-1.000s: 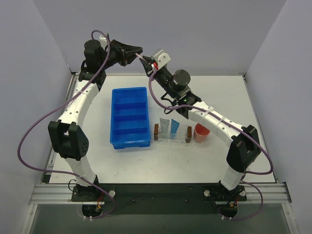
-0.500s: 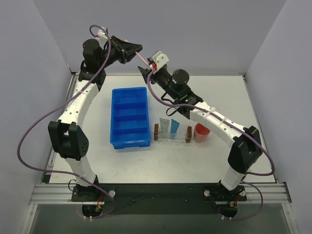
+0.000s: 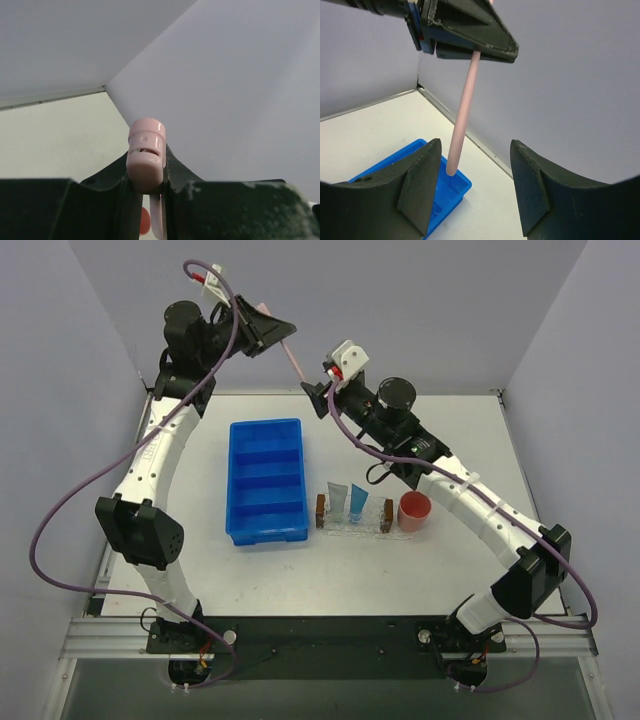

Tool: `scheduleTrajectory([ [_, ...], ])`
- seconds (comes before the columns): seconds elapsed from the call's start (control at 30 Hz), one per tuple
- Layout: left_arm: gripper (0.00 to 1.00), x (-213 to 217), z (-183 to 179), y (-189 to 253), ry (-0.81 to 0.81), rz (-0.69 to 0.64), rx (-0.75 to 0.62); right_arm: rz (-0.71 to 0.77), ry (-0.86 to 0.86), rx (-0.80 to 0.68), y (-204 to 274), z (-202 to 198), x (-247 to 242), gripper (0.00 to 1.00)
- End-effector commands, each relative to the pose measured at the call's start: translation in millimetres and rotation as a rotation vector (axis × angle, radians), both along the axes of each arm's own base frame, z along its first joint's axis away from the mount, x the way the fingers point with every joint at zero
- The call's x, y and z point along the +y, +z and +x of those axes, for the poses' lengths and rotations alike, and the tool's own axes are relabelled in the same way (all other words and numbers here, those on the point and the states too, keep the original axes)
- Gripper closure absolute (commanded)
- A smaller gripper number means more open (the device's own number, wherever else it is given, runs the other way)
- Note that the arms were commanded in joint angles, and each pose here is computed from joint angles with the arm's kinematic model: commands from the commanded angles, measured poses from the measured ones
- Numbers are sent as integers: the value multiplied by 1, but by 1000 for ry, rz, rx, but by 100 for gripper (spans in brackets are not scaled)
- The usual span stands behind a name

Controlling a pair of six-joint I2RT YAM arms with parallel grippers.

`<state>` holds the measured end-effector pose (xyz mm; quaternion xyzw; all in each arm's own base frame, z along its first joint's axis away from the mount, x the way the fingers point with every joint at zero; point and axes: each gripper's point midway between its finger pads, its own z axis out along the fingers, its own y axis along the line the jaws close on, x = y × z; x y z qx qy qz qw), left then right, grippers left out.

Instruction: Prepare toiletry sets of a toothbrush and toothpaste on the tray

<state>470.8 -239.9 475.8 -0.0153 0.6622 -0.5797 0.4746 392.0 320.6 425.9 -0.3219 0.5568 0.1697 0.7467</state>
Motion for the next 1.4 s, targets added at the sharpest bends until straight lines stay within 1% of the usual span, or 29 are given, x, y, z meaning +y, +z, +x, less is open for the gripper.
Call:
scheduleTrajectory([
  [0.0, 100, -9, -12, 13, 23, 177, -178, -5, 26, 9, 16, -6, -5, 47],
  [0.1, 100, -15, -16, 18, 33, 224, -225, -5, 40, 22, 15, -7, -4, 46],
  [0.33, 100, -23, -25, 20, 32, 273, -269, -4, 38, 30, 14, -3, -3, 45],
  [0.4, 100, -27, -28, 20, 21, 282, -284, 4, 43, 43, 12, -2, 0, 47],
  [0.53, 100, -31, -34, 26, 9, 278, -303, 15, 44, 69, 9, 3, 2, 58],
  [0.57, 100, -32, -35, 26, 7, 277, -305, 18, 41, 72, 10, 4, 2, 59],
  [0.97, 100, -37, -41, 39, -14, 244, -324, 12, 46, 115, -7, 11, 8, 61],
  [1.0, 100, -37, -42, 40, -17, 242, -326, 11, 45, 118, -8, 12, 8, 63],
  [1.03, 100, -38, -42, 40, -20, 242, -328, 15, 47, 116, -6, 11, 8, 69],
  [1.1, 100, -38, -43, 41, -24, 238, -328, 22, 45, 120, -5, 13, 8, 76],
  [1.13, 100, -39, -43, 40, -29, 237, -328, 28, 44, 117, -2, 13, 7, 84],
  [1.2, 100, -40, -45, 41, -38, 232, -329, 28, 41, 121, -2, 15, 7, 90],
  [1.23, 100, -41, -45, 40, -42, 231, -328, 31, 40, 123, -1, 15, 7, 96],
  [1.27, 100, -42, -46, 41, -49, 225, -332, 33, 40, 123, 0, 15, 7, 99],
  [1.3, 100, -42, -46, 40, -55, 223, -335, 36, 41, 126, 1, 15, 6, 100],
  [1.37, 93, -44, -49, 43, -77, 213, -352, 50, 36, 136, 3, 17, 5, 100],
])
